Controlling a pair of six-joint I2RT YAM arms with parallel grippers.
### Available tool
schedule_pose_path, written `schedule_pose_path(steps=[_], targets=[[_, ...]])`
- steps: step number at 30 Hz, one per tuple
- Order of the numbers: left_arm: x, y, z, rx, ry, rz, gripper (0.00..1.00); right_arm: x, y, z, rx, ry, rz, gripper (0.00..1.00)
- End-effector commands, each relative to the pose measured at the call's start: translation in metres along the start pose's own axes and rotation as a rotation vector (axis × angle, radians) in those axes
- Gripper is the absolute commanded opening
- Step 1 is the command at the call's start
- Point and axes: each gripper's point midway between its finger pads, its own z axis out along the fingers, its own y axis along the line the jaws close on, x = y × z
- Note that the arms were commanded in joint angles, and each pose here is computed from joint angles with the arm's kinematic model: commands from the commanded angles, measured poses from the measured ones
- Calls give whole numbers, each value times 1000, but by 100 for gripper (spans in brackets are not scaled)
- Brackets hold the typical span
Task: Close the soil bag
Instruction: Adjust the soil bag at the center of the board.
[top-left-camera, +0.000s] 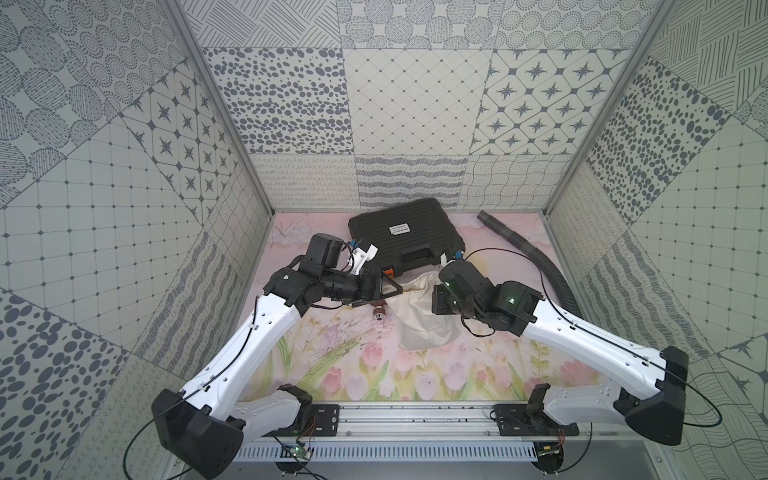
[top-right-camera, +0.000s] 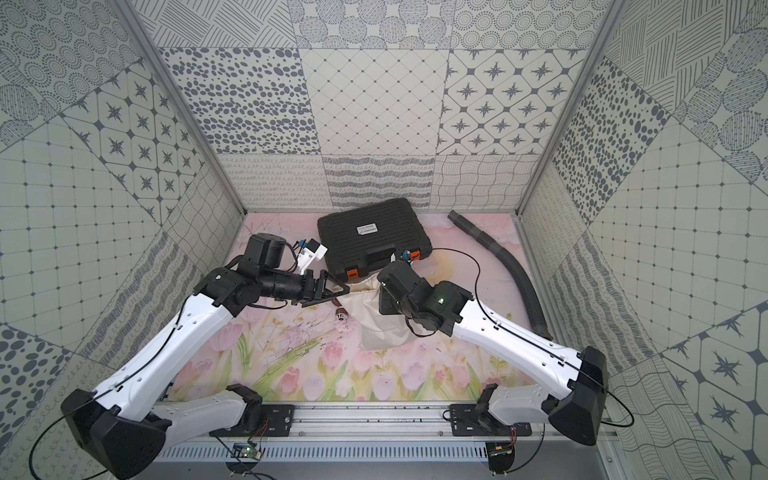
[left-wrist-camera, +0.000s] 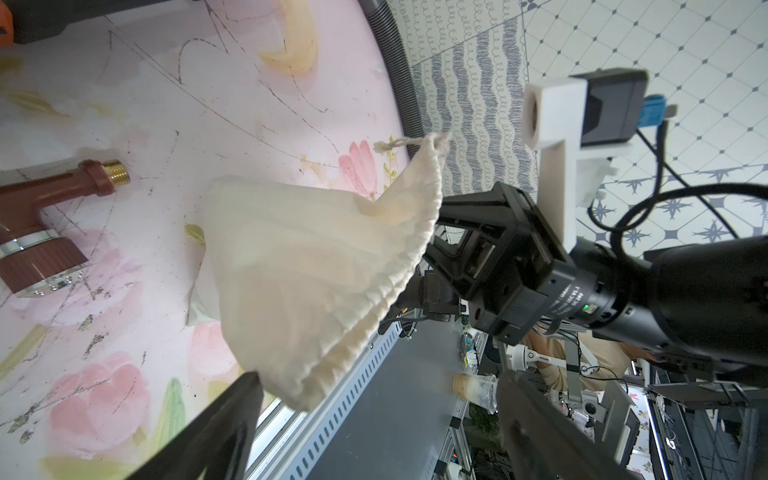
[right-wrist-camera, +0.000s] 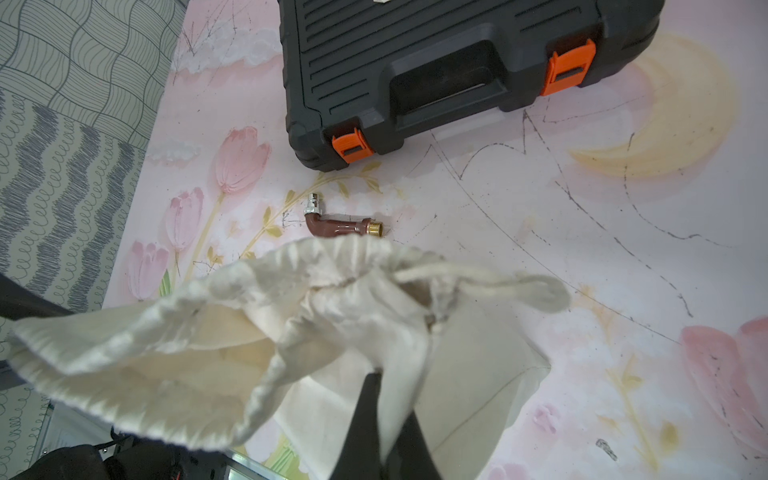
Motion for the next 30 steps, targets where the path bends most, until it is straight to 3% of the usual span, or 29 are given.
schedule_pose_path(steps=[1,12,19,27,30], targets=[[6,13,6,-66,32,33,91,-6,6,-4,-39,-34,3,0],[-12,41,8,-237,13,23,82,-3,6,0,-32,-24,2,0],[-17,50,14,-265,24,9,74,-3,6,1,-28,-21,-4,0],[-28,46,15,-264,1,18,57,1,3,2,-24,-14,-11,0],[-29,44,16,-248,4,18,46,3,2,2,-28,-10,-15,0]])
